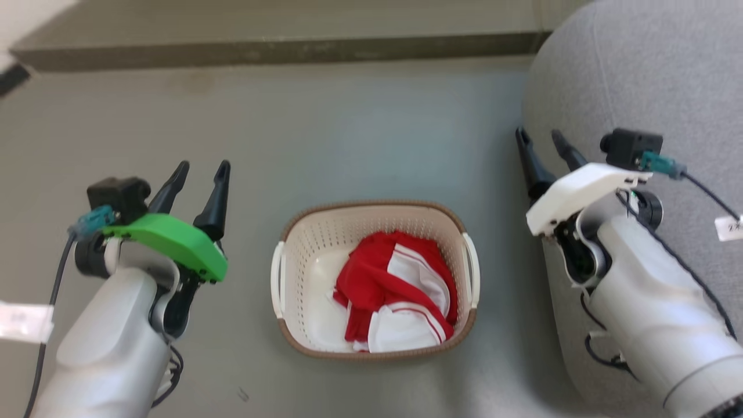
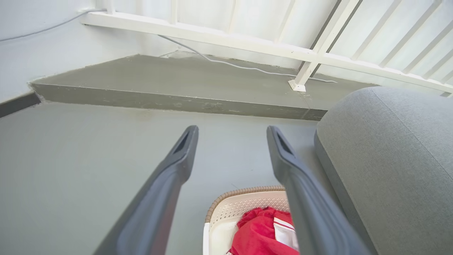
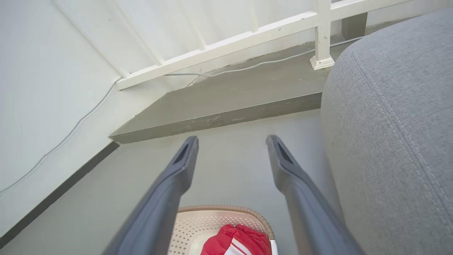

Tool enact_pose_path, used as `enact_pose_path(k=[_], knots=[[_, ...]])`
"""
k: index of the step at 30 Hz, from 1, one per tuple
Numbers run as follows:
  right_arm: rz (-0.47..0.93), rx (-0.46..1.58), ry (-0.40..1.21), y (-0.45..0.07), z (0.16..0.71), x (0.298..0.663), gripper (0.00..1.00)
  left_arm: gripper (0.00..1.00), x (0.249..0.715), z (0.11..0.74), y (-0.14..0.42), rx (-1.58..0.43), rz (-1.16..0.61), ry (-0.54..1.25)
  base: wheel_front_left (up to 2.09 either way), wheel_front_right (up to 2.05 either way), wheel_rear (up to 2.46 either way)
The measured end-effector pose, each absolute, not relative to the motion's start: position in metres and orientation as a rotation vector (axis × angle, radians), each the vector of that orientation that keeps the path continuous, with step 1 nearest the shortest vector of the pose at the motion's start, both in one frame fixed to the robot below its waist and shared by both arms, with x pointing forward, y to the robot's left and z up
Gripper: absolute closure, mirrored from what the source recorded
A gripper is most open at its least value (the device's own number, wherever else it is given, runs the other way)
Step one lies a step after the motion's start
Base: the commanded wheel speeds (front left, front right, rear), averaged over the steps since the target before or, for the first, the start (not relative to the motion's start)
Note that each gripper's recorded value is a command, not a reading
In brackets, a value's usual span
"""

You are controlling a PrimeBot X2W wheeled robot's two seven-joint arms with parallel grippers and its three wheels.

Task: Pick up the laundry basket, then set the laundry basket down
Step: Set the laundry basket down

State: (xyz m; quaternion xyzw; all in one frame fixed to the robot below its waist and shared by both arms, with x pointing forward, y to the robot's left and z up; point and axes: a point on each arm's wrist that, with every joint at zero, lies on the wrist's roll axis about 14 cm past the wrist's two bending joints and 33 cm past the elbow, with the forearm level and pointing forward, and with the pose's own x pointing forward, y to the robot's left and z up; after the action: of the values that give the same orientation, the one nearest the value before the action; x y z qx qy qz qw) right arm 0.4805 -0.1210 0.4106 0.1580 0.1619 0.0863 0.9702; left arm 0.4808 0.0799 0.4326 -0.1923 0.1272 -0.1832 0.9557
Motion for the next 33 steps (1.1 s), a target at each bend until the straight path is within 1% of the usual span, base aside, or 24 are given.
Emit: enact_pose_path(k=[3,10,17,21,25,33], knots=[[0.181,0.311,0.293,-0.121,0.422,0.469,0.0,0.0,0.473,0.449,0.089,-0.381,-0.348,0.207,0.0,0.0,0.0],[0.144,0.296,0.198,-0.135,0.451,0.446,0.0,0.0,0.445,0.481,0.098,-0.383,-0.317,0.109,0.0,0.0,0.0],[0.152,0.266,0.064,-0.134,0.492,0.435,0.0,0.0,0.426,0.512,0.107,-0.364,-0.307,0.0,0.0,0.0,0.0],[0.146,0.241,0.036,-0.136,0.498,0.427,0.0,0.0,0.418,0.522,0.111,-0.345,-0.301,-0.041,0.0,0.0,0.0],[0.121,0.233,0.012,-0.143,0.502,0.422,0.0,0.0,0.41,0.521,0.113,-0.359,-0.285,-0.049,0.0,0.0,0.0],[0.116,0.219,0.0,-0.145,0.502,0.411,0.0,0.0,0.403,0.521,0.125,-0.331,-0.241,-0.064,0.0,0.0,0.0]])
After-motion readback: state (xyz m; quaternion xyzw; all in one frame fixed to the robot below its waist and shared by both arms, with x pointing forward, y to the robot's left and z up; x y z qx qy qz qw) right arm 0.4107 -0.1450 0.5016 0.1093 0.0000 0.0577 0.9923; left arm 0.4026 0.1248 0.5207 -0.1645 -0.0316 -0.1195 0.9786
